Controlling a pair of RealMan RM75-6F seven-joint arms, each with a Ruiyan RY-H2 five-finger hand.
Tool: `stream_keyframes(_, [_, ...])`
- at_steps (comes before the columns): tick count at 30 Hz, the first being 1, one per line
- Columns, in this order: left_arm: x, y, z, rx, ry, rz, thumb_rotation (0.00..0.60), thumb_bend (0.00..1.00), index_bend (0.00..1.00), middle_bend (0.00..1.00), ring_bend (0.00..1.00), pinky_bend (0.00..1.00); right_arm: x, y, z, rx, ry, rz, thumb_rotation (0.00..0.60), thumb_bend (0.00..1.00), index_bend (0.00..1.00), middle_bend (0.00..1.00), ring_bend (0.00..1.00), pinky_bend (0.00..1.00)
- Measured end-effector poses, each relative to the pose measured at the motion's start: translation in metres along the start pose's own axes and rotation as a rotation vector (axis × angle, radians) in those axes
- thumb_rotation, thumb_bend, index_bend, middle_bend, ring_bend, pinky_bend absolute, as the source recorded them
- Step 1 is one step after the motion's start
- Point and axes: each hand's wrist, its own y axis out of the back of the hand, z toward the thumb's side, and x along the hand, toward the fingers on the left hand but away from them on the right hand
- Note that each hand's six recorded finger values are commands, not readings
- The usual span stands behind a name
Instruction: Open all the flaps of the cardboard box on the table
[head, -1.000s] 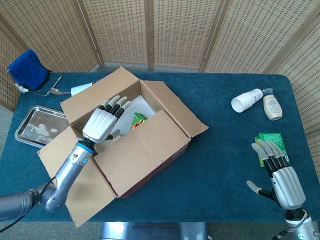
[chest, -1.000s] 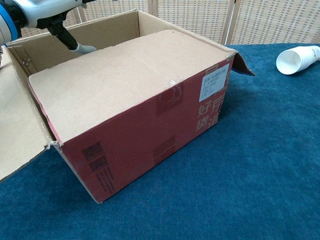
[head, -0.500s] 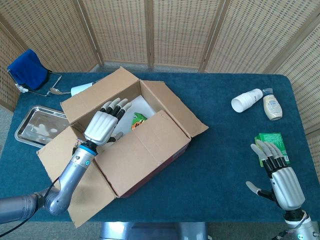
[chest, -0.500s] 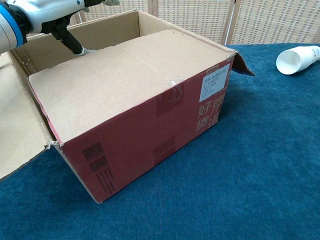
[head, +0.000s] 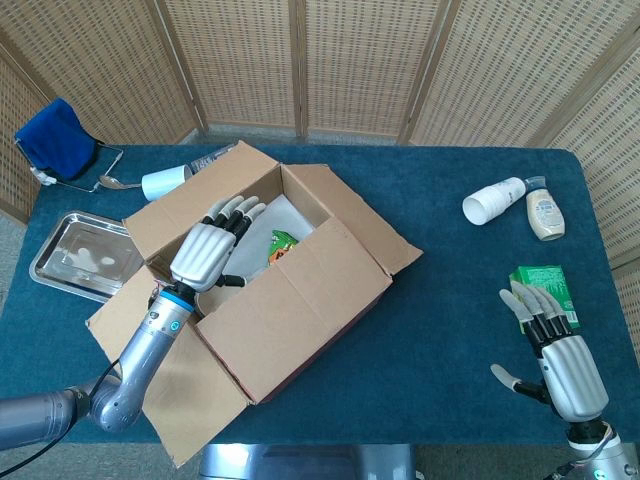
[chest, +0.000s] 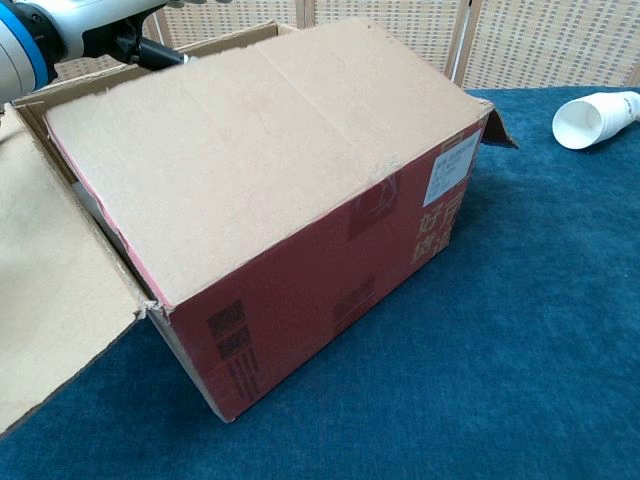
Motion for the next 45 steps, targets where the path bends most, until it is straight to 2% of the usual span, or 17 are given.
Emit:
stream_keyframes(11, [0.004,0.010,0.009,-0.105,-0.009,0.037,0.287,0.00,0.00,0.00,0.00,0.06,0.000,0.000,0.000,-0.001,0.000,0.003,0.600,0.14,0.00,0.00,0.00,0.00])
stream_keyframes(18, [0.005,0.017,0.026,-0.195,-0.039,0.043,0.287,0.00,0.00,0.00,0.00,0.07,0.001,0.000,0.000,-0.002,0.001,0.004,0.600,0.14,0.00,0.00,0.00,0.00])
stream_keyframes(25, [0.009,0.017,0.049,-0.280,-0.073,0.024,0.284,0.00,0.00,0.00,0.00,0.07,0.001,0.000,0.000,-0.005,0.000,0.004,0.600,0.14,0.00,0.00,0.00,0.00])
stream_keyframes(33, [0.012,0.020,0.070,-0.330,-0.111,0.015,0.287,0.00,0.00,0.00,0.00,0.07,0.001,0.001,-0.001,-0.007,0.001,0.004,0.600,0.14,0.00,0.00,0.00,0.00])
stream_keyframes(45, [0.005,0.013,0.100,-0.465,-0.159,-0.064,0.283,0.00,0.00,0.00,0.00,0.07,0.002,-0.001,0.001,-0.004,0.006,0.009,0.600,0.14,0.00,0.00,0.00,0.00])
